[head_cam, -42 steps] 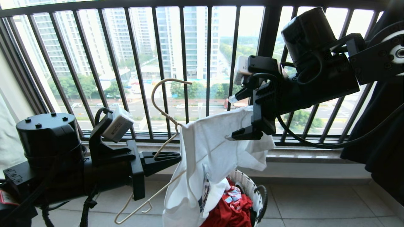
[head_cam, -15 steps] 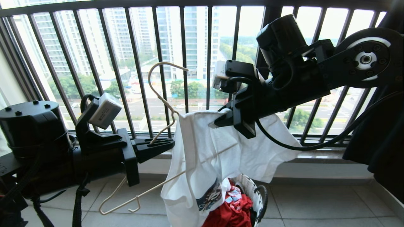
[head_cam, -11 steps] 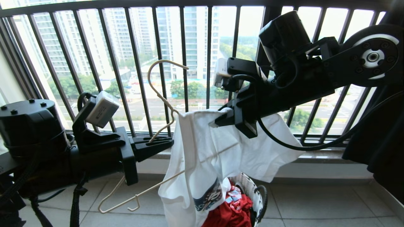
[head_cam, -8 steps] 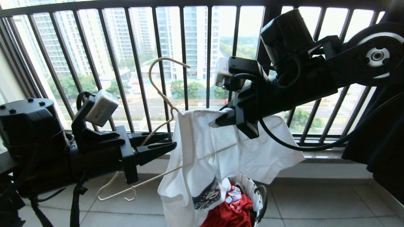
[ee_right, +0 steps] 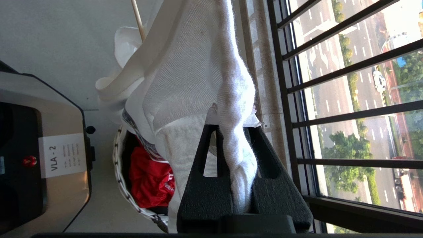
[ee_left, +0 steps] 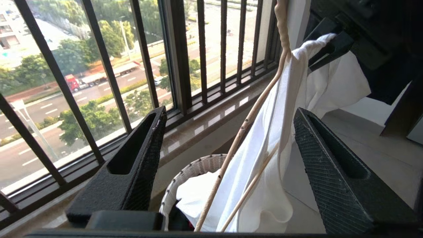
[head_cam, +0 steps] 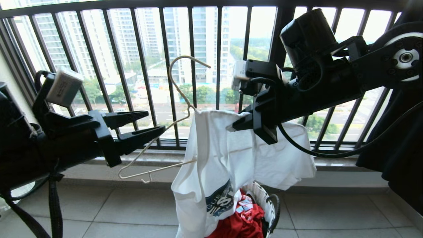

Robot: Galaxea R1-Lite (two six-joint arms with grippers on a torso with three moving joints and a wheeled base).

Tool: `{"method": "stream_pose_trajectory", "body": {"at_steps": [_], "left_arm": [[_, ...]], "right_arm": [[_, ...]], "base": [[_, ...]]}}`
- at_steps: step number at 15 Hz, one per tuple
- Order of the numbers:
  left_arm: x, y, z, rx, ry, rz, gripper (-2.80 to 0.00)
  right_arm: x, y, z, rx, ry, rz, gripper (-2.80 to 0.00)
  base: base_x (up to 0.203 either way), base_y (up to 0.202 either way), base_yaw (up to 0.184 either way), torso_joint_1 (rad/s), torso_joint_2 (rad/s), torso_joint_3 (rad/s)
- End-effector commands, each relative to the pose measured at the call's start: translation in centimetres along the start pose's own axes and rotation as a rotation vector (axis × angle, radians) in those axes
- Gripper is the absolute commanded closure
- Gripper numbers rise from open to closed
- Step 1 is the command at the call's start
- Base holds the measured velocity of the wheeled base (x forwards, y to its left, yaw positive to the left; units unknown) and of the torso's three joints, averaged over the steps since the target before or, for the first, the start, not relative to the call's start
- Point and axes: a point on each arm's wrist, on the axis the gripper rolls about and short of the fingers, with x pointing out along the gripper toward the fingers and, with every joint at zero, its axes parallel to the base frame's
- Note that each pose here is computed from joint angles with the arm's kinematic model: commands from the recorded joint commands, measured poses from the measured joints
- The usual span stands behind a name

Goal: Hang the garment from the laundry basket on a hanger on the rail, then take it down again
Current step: Hang the clothes on the clothes rack

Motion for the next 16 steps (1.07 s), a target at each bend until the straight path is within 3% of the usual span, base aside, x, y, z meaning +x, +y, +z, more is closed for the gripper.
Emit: {"method": "stream_pose_trajectory", "body": {"at_steps": [1,3,5,6,10,12,15,16], "left_arm": [[-1.7,0.1,2.4,0.045,-0.077,0.05,-2.8],[-2.2,0.2,3.7,0.012,-0.115,0.067,-2.8],[-2.2,0.4,4.2,-0.03,-0.087,0.081,-2.8],[-2.2,0.5,4.6,-0.049,-0.07,0.087,0.0],[-2.6,0.1,6.1,-0.129,0.002,0.095,0.0],[-2.9,-0.3,7.3,-0.204,0.069,0.099,0.0],[-2.9,-1.9,9.2,-0.343,0.252,0.073,0.0],[-1.9,-2.4,9.0,-0.363,0.308,0.069,0.0]], "right_arm": [[-0.6,-0.4,-0.2,0.0,0.013,-0.031,0.0],[-1.1,-1.1,-0.5,0.008,0.037,-0.083,0.0],[-1.5,-2.0,-0.6,0.034,0.039,-0.123,0.0],[-1.6,-2.4,-0.7,0.061,0.036,-0.137,0.0],[-2.2,-4.0,-1.2,0.125,0.022,-0.204,0.0],[-1.9,-4.5,-1.1,0.177,0.011,-0.253,0.0],[-1.9,-5.2,-1.3,0.221,-0.004,-0.307,0.0],[-2.1,-5.2,-1.1,0.227,-0.018,-0.316,0.0]], "base": [[0.0,0.0,0.0,0.0,0.0,0.0],[0.0,0.0,0.0,0.0,0.0,0.0],[0.0,0.0,0.0,0.0,0.0,0.0],[0.0,0.0,0.0,0.0,0.0,0.0],[0.0,0.0,0.0,0.0,0.0,0.0],[0.0,0.0,0.0,0.0,0.0,0.0],[0.0,0.0,0.0,0.0,0.0,0.0],[0.0,0.0,0.0,0.0,0.0,0.0]]}}
